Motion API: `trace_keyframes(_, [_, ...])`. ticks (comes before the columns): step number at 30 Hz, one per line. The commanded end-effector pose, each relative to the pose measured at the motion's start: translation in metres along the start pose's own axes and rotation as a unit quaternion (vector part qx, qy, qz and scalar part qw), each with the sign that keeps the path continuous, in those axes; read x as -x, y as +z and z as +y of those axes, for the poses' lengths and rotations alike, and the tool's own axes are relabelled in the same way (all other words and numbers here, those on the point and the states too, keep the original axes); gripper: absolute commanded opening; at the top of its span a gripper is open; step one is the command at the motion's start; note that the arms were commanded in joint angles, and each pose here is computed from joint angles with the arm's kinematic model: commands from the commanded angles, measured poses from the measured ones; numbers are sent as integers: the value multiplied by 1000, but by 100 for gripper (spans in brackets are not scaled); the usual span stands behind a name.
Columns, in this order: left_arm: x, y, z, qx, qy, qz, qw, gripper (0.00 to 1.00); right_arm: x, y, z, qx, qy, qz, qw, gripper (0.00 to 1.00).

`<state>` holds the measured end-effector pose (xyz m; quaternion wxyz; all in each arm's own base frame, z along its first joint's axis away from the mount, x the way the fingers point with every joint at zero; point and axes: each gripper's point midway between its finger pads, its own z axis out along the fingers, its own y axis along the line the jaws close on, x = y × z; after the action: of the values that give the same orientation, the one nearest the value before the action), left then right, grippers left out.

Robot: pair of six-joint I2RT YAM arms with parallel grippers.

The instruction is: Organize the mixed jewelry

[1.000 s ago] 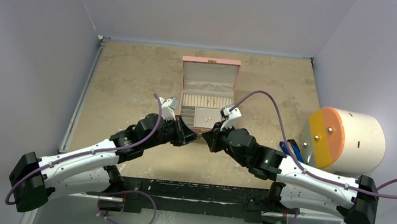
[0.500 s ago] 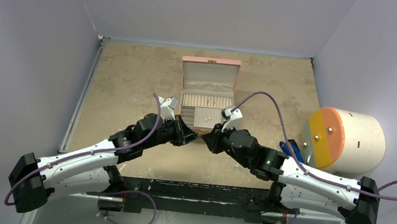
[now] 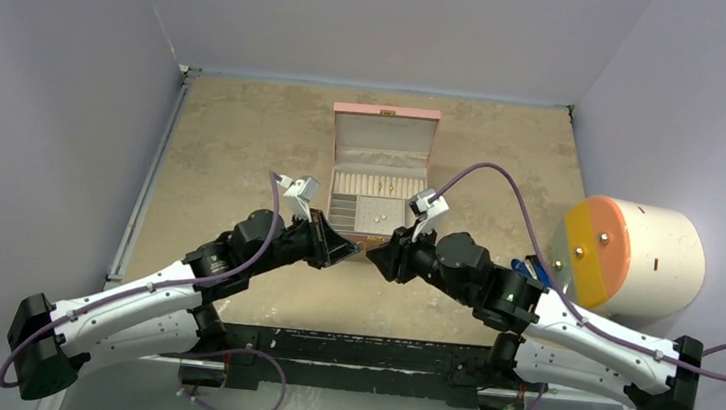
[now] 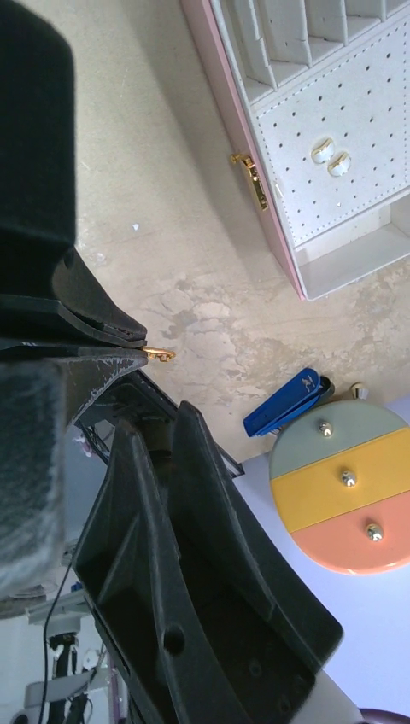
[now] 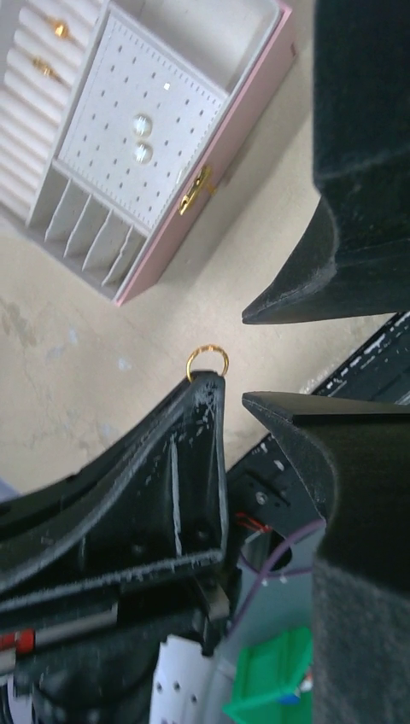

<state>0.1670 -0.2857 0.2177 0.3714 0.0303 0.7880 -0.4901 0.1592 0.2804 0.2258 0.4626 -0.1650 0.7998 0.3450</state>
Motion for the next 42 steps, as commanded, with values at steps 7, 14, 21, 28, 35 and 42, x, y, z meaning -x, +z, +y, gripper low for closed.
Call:
trace_keyframes(7, [13, -23, -27, -48, 95, 5, 994, 0, 47, -20, 42, 162, 1, -35, 986, 41])
trace_keyframes(14, [19, -41, -57, -109, 126, 6, 986, 0, 65, -35, 59, 244, -6, -44, 969, 43])
trace_keyframes(21, [26, -53, -83, -165, 131, -7, 977, 0, 70, -49, 80, 312, -23, -51, 948, 45])
trace_keyframes(28, [34, -66, -112, -233, 131, -27, 963, 0, 74, -54, 86, 330, -18, -61, 942, 45])
trace_keyframes(35, [36, -73, -123, -261, 129, -35, 956, 0, 78, -60, 90, 343, -14, -72, 936, 44])
trace_keyframes(42, [38, -75, -126, -272, 126, -42, 953, 0, 78, -61, 94, 355, -9, -73, 932, 39])
